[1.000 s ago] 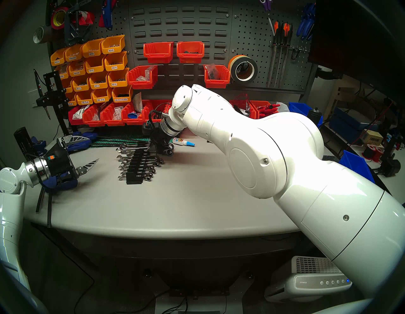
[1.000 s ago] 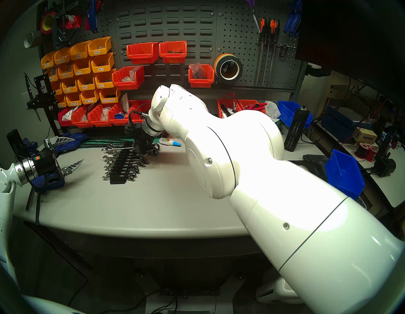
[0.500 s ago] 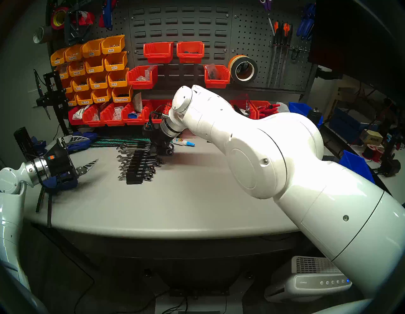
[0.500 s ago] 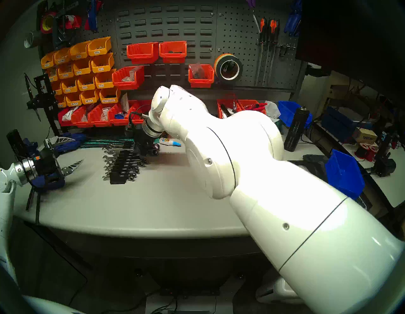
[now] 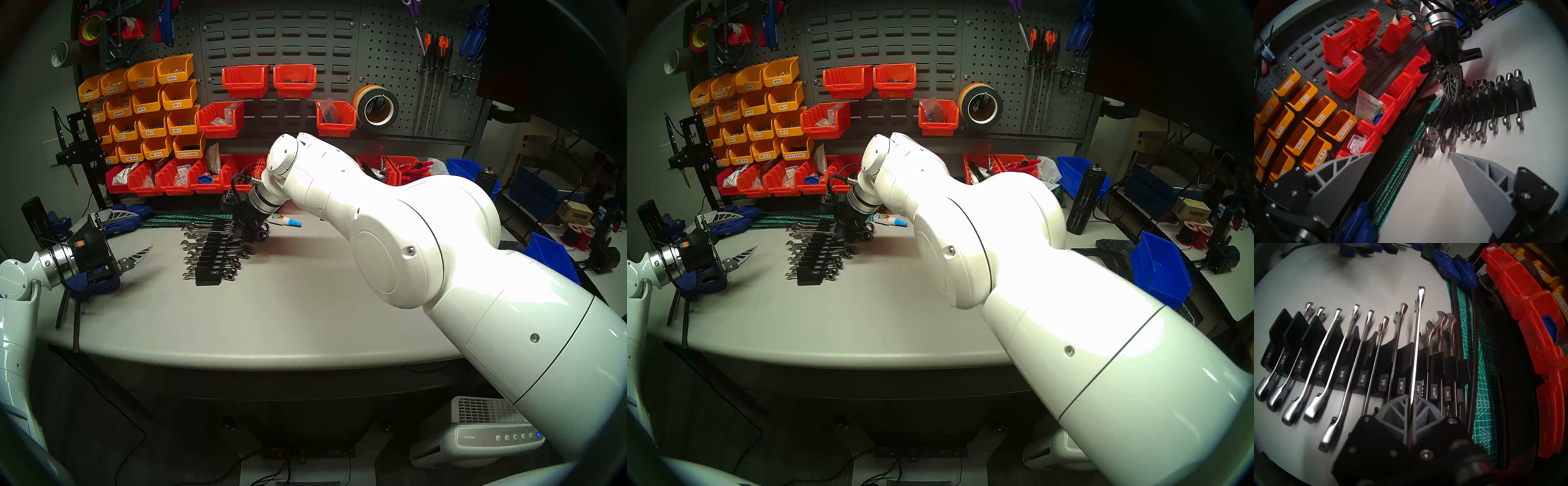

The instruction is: Put the wrenches on the table into the correct slot in the case

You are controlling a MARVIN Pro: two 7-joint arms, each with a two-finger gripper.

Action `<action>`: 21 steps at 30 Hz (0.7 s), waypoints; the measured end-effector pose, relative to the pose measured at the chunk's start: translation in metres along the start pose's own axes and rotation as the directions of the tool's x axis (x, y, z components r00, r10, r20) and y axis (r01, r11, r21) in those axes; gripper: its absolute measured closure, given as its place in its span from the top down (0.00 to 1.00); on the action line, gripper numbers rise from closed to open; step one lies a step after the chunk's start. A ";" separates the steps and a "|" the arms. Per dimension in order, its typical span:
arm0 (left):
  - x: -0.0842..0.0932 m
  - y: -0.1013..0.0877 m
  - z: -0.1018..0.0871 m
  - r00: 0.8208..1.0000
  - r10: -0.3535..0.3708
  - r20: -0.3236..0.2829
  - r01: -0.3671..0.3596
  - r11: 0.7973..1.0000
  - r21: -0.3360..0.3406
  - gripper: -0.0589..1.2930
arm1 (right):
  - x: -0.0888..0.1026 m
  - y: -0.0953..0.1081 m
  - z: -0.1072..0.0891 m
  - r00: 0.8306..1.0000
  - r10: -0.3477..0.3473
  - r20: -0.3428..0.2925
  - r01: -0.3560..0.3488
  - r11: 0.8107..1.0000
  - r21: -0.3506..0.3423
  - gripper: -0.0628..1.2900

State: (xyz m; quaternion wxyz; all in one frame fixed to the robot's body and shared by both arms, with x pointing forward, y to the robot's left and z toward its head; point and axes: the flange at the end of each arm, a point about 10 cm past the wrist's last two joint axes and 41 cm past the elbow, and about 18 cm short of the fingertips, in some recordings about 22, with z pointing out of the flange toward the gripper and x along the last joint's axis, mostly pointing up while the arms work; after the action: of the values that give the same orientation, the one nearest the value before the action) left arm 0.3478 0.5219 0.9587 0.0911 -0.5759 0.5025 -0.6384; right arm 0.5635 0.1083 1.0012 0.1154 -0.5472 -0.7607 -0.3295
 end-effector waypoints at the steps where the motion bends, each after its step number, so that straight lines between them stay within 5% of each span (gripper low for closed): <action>1: 0.000 0.000 0.000 1.000 0.000 0.000 0.000 1.000 0.000 0.96 | 0.000 0.000 0.000 1.000 0.000 0.000 0.000 1.000 0.000 0.02; 21: 0.000 0.000 0.000 1.000 0.000 0.000 0.000 1.000 0.000 0.96 | -0.002 -0.002 0.002 1.000 -0.005 -0.002 0.005 1.000 0.004 0.02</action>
State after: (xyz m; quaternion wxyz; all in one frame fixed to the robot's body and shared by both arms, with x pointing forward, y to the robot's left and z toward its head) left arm 0.3478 0.5219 0.9587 0.0911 -0.5759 0.5025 -0.6384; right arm 0.5631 0.1078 0.9984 0.1164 -0.5447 -0.7628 -0.3286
